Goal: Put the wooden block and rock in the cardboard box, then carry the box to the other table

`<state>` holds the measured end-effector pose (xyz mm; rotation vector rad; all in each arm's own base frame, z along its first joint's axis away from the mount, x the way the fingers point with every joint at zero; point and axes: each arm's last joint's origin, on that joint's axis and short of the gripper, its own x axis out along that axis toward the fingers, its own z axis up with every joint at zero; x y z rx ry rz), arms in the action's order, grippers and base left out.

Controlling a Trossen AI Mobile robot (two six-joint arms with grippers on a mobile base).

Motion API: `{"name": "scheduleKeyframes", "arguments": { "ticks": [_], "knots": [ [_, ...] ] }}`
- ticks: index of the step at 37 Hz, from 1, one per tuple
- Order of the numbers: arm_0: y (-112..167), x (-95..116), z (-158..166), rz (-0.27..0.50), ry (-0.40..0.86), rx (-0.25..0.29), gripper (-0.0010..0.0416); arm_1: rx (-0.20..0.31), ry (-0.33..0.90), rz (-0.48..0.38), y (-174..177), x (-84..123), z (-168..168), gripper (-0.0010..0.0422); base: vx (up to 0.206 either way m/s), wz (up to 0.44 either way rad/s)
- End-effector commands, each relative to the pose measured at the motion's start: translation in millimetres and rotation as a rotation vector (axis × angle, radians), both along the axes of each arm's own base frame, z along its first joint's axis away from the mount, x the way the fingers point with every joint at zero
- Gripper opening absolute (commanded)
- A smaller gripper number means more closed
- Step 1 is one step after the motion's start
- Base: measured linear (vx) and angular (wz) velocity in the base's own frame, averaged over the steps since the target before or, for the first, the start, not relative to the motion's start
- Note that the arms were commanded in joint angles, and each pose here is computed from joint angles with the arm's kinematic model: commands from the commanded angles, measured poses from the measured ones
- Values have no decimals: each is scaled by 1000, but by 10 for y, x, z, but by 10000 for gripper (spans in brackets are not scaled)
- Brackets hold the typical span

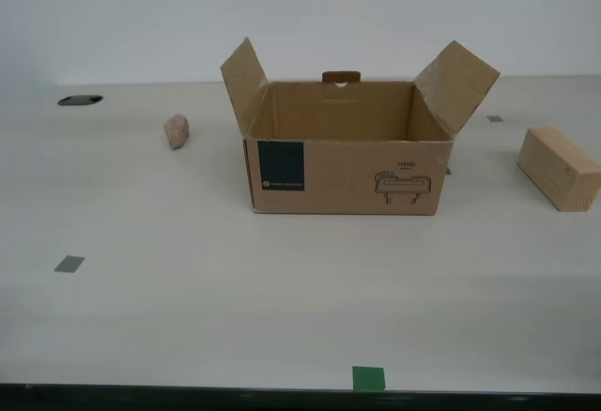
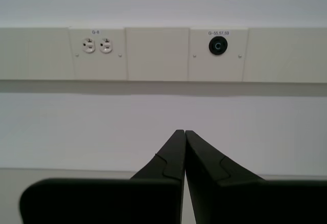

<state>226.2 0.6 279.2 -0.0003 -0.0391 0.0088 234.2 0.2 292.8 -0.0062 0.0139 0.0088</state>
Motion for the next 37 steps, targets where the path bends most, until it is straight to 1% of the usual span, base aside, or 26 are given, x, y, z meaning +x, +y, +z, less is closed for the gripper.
{"name": "scheduleKeyframes", "arguments": {
  "ticks": [1,6,11,16,19,21,24,32,37],
  "knots": [
    [0,29,114,-1,41,0,0,2,50,-2,-2,17,104,0,0,0],
    [0,52,302,-1,93,0,0,4,93,-2,-3,25,248,0,0,0],
    [-1,40,494,-1,205,1,0,4,174,-2,-3,45,342,0,0,0],
    [-1,-15,702,-2,299,4,0,7,267,-4,-6,100,401,0,0,0],
    [0,-65,830,-4,345,26,0,7,326,-5,-6,158,429,0,0,0],
    [-1,-101,912,-6,370,30,0,6,367,-10,-8,181,462,0,0,0],
    [-1,-159,1020,-11,404,56,0,3,431,-32,-20,247,494,0,0,0],
    [-2,-287,1245,-24,494,107,0,2,555,-63,-57,381,668,0,0,0],
    [-3,-319,1359,-32,574,119,0,1,625,-66,-71,461,767,0,0,0]
  ]
}}
